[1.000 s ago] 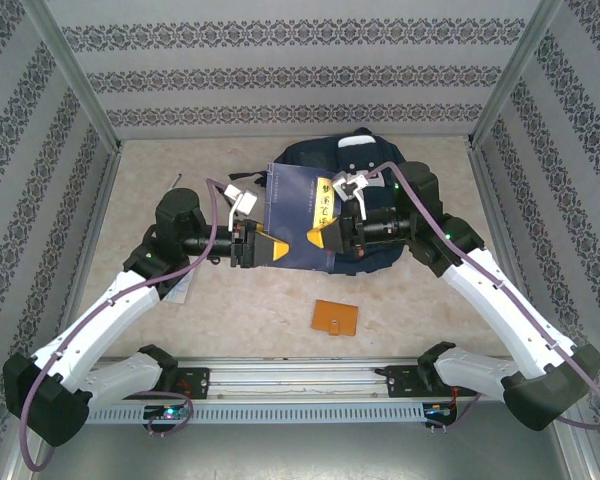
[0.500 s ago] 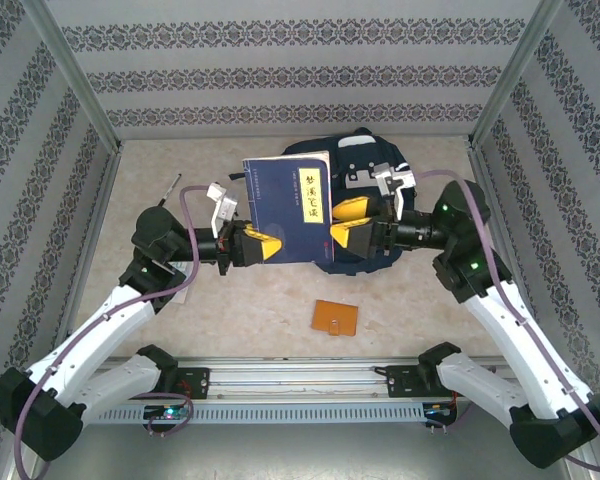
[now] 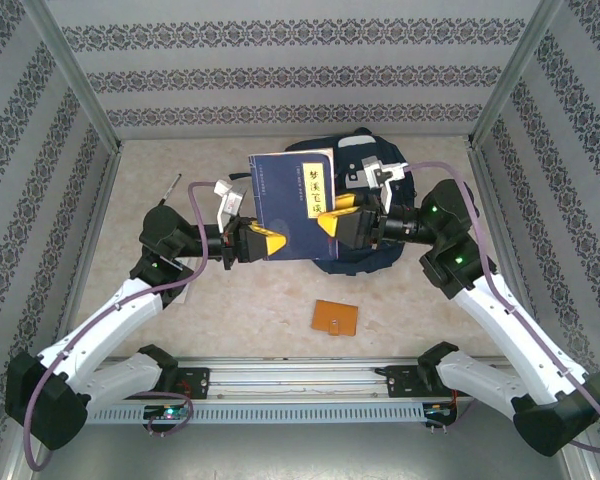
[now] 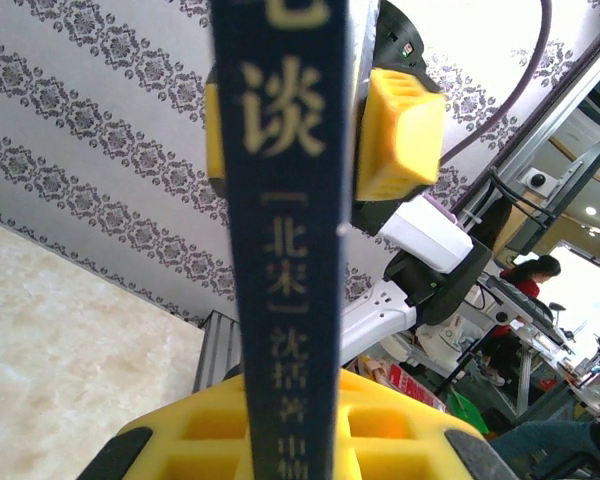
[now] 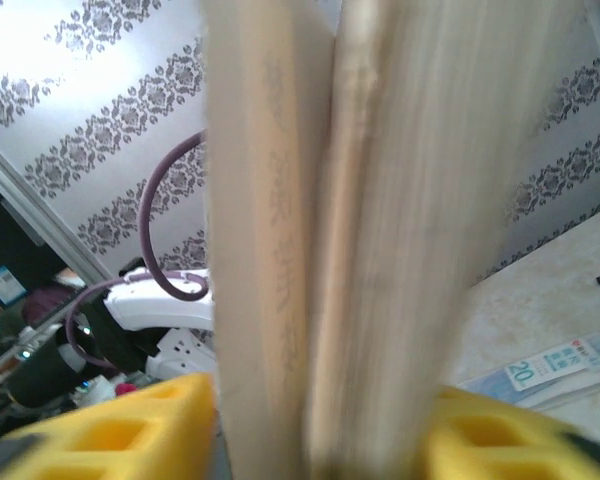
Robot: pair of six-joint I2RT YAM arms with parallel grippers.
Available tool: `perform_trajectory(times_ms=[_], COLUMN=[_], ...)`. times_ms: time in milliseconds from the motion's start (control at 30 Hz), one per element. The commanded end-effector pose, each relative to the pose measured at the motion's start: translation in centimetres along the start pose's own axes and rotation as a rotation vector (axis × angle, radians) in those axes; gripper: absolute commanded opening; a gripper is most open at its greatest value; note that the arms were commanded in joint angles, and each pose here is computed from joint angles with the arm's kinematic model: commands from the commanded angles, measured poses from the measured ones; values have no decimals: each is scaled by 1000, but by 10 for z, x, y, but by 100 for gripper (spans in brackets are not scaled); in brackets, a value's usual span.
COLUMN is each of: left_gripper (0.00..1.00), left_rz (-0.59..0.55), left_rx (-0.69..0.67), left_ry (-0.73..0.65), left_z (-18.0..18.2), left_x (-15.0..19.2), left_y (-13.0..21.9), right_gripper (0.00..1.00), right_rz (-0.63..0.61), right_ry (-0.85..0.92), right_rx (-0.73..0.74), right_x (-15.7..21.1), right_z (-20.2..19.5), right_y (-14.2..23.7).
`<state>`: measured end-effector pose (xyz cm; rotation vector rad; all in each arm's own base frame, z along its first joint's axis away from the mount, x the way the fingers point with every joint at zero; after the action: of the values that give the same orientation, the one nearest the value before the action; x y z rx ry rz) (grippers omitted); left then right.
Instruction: Pack the student bag
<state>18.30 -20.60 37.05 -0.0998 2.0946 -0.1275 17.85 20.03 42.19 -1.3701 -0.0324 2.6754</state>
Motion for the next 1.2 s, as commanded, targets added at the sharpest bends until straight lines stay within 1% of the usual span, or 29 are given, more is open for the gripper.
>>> perform_trajectory(times_ms=[0,33,67,100,133,200,233,300,333,367,400,467,500,567,633,667,767,867,933,1033,1133,1167], left_gripper=[0,0,15,43,53,65,72,86,94,100,100,99,100,100,100,100,100,95,93,92,92,91], left_rz=[17,24,29,31,36,47,57,110,145,178,197,255,282,374,492,547,676,744,792,912,1015,1032], left_rx=[8,9,10,12,16,21,7,-91,-208,-383,-495,-543,-574,-595,-626,-652,-748,-844,-896,-897,-945,-980], left_ry=[-21,-19,-15,-11,-15,-43,-63,-114,-162,-189,-218,-327,-377,-458,-506,-539,-613,-626,-639,-637,-631,-640], left_z=[-4,-2,-1,0,-1,-3,-2,9,22,40,51,59,64,78,100,112,150,186,208,233,255,264], left_x=[7,9,11,12,12,14,17,30,35,38,39,45,48,59,74,81,97,101,104,114,124,125], left_y=[0,-1,-1,-2,-2,-1,1,4,8,12,13,-2,-11,-33,-53,-62,-86,-103,-113,-126,-130,-131], right_gripper=[15,0,0,0,0,0,0,0,0,0,0,0,0,0,0,0,0,0,0,0,0,0], right_rz=[-26,-23,-24,-28,-36,-71,-99,-152,-181,-212,-243,-329,-377,-467,-524,-527,-498,-477,-477,-452,-436,-430], right_ry=[51,44,40,35,25,-32,-83,-188,-261,-328,-392,-500,-542,-541,-498,-467,-433,-417,-410,-416,-411,-404], right_rx=[-49,-48,-43,-32,2,132,223,399,508,624,735,1026,1160,1424,1603,1652,1742,1760,1739,1682,1641,1625], right_x=[-14,-14,-14,-14,-14,-15,-14,-9,-3,4,12,32,41,56,64,66,74,79,81,81,79,78], right_z=[12,10,8,5,0,-21,-37,-70,-89,-107,-122,-145,-150,-151,-146,-144,-139,-136,-134,-136,-138,-138], right_y=[-6,-10,-11,-12,-9,5,17,48,67,87,107,152,171,207,229,235,244,246,244,237,231,228])
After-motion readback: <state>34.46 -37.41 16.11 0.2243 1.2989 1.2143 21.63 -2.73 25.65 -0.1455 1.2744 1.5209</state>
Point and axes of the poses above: each hand's point on the last joint's axis, 136 mm out from that joint toward the fingers, its own y axis back along the fingers, its own z axis along the line the jaws close on, x = y × z, the point moved 6 cm from there along y, back along the fingers, and after that the axes turned 3 degrees about -y, right-handed, at the moved point
